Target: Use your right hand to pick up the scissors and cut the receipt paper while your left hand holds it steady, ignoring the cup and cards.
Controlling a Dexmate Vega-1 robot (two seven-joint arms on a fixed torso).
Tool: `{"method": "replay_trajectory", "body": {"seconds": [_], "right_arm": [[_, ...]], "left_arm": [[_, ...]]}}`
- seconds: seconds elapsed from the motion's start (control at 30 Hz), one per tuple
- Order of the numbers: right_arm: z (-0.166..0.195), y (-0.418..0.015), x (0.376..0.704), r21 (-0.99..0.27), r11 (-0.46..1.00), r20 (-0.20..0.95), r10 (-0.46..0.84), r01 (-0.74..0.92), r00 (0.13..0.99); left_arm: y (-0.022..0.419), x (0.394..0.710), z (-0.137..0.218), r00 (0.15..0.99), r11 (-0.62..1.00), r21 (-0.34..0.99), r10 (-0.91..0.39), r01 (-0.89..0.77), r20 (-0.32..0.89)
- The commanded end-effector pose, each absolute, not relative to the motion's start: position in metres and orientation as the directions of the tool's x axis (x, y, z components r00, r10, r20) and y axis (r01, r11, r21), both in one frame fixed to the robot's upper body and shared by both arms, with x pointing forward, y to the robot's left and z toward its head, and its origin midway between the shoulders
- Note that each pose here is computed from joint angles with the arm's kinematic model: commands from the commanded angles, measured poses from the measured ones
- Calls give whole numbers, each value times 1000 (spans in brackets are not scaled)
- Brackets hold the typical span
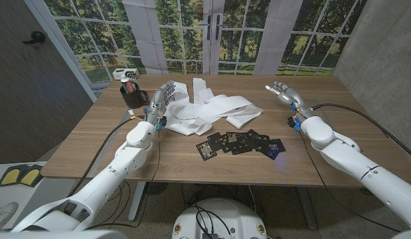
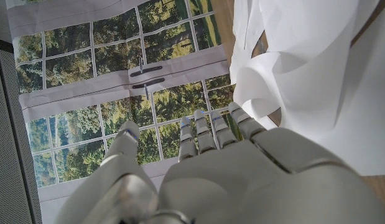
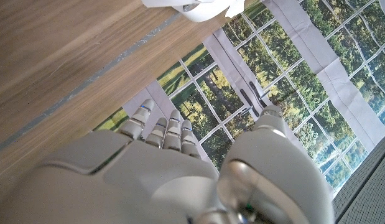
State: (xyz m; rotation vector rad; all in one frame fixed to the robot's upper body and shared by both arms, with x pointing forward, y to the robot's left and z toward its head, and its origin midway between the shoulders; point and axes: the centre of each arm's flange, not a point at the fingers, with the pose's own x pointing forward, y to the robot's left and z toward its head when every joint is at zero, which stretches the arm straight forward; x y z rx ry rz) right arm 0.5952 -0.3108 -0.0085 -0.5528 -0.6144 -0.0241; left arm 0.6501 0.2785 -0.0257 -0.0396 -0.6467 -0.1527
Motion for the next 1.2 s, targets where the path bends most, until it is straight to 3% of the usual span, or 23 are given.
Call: {"method": "replay_trajectory", "body": {"seconds": [0.03, 0.4, 1.2], "right_arm": [[-5, -320, 589, -524, 817, 559, 117, 241, 821], [-1, -319, 580, -552, 779, 582, 105, 297, 806], [4, -336, 575, -614, 715, 549, 83, 334, 832]], "left_arm": [[277, 652, -28, 791, 987, 17, -140, 163, 595], [274, 649, -24, 763, 989, 1, -113, 145, 637], [275, 656, -28, 787, 987, 15, -138, 161, 601]]}}
